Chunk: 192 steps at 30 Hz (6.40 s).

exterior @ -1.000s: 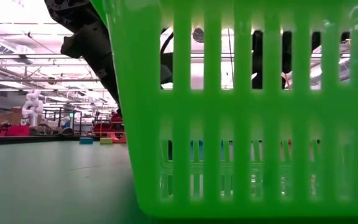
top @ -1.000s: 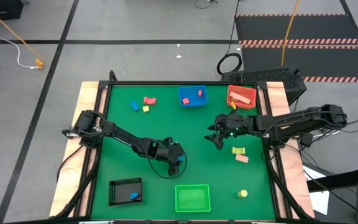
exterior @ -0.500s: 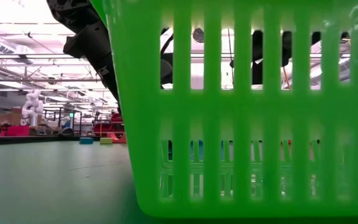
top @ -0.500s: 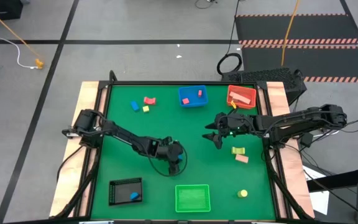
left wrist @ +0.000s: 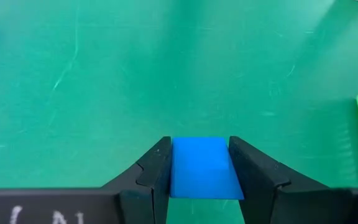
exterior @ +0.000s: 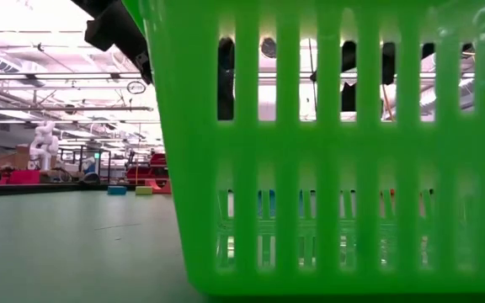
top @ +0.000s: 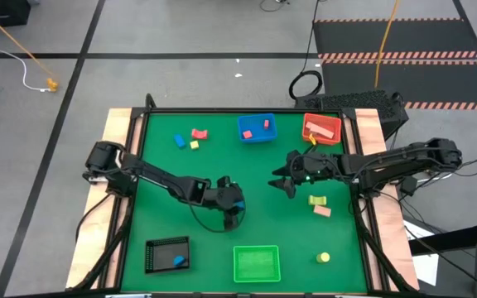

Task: Sort & place blocks by color
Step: Put the blue block into the black bin, then put the green block into the green bin

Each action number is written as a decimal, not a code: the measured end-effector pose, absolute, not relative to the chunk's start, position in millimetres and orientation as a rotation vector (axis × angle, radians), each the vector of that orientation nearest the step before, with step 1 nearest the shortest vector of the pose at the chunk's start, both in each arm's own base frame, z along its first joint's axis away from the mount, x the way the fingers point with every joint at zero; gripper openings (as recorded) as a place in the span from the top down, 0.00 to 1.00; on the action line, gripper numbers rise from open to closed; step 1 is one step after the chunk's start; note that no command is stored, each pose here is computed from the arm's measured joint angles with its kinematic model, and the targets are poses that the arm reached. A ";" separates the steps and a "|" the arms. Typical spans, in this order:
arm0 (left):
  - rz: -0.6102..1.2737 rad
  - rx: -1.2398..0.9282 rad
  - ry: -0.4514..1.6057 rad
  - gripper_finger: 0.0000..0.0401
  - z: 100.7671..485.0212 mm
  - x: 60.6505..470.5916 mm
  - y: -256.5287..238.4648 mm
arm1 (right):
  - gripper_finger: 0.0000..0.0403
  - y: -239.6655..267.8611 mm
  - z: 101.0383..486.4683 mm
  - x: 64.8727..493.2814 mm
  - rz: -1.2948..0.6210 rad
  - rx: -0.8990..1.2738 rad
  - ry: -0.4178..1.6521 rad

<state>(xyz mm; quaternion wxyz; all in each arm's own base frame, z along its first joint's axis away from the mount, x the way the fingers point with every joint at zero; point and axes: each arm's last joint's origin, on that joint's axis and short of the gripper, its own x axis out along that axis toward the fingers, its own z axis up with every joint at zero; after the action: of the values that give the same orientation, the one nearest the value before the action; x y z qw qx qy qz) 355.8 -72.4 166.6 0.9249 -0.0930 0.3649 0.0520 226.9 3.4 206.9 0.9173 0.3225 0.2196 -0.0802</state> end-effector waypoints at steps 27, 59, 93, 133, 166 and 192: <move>-0.086 -0.577 1.142 0.67 232.3 237.3 -172.5 | 0.34 31.4 199.9 220.9 -0.072 0.604 0.570; 0.032 -0.667 1.354 0.66 223.5 207.1 -191.1 | 0.34 52.6 172.6 189.5 -0.131 0.539 0.973; -0.065 -0.312 0.960 0.66 234.4 280.0 -107.7 | 0.34 35.9 155.8 149.8 -0.441 0.264 1.316; -0.055 -0.313 0.887 0.66 238.5 286.4 -104.0 | 0.71 46.2 162.2 184.5 -0.275 0.510 0.950; -0.040 -0.390 0.846 0.66 241.7 289.6 -105.3 | 0.71 130.1 182.6 247.4 0.338 0.735 0.342; -0.034 -0.387 0.782 0.66 245.5 292.8 -107.5 | 0.71 204.9 163.4 281.7 0.371 0.685 0.431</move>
<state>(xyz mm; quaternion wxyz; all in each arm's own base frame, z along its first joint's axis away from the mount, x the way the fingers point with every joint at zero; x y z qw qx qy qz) 292.8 -107.5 245.5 0.9061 -0.1874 0.3788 -0.0166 281.7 204.9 163.4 0.9025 0.3313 0.2086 0.1795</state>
